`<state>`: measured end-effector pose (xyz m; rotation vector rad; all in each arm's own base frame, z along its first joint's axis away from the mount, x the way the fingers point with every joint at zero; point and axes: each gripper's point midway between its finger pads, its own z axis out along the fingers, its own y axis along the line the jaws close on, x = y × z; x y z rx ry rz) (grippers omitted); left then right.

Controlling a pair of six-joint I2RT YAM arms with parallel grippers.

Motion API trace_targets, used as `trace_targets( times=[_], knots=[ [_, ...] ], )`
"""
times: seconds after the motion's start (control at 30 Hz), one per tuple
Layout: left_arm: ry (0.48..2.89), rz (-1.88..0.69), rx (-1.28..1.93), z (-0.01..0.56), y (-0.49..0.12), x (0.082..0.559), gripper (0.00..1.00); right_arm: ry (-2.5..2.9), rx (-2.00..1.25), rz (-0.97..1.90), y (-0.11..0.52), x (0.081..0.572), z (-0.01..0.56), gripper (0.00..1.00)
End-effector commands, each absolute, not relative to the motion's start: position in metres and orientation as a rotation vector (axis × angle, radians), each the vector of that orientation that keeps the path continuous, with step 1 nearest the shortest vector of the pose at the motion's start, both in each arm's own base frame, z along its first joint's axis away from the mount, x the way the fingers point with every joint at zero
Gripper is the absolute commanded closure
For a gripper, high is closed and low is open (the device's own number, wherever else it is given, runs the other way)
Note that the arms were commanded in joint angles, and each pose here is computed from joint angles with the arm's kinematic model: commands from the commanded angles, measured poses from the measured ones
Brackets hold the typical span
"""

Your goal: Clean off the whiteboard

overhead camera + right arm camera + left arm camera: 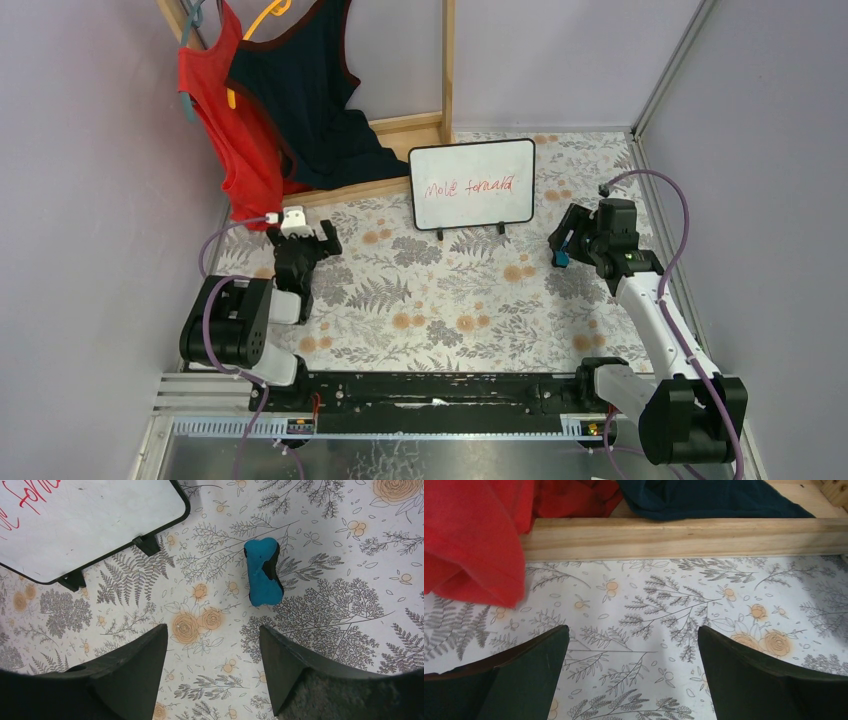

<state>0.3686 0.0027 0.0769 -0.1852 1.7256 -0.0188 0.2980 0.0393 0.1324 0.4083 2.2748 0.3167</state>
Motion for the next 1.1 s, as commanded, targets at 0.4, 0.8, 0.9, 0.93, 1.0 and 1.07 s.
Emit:
trace_targets(
  times=[0.4,0.8,0.9,0.93,1.0,1.07],
  knots=[
    [1.914,-0.569,0.379,0.144,-0.108,0.387,0.11,2.226,0.359,0.352,0.045,0.298,0.156,0.26],
    [1.864,-1.067,0.641,0.159,-0.16,0.405,0.19,2.226,0.369,0.36,0.045,0.297,0.157,0.26],
    [1.858,-1.112,0.633,0.163,-0.16,0.42,0.2,2.232,0.374,0.348,0.044,0.297,0.157,0.26],
    [1.853,-1.114,0.633,0.165,-0.161,0.424,0.21,2.237,0.374,0.344,0.044,0.296,0.157,0.26],
    [1.831,-1.118,0.626,0.171,-0.162,0.432,0.21,2.239,0.375,0.339,0.043,0.297,0.158,0.26],
    [1.805,-1.119,0.614,0.177,-0.163,0.44,0.21,2.243,0.378,0.332,0.042,0.299,0.158,0.26]
  ],
)
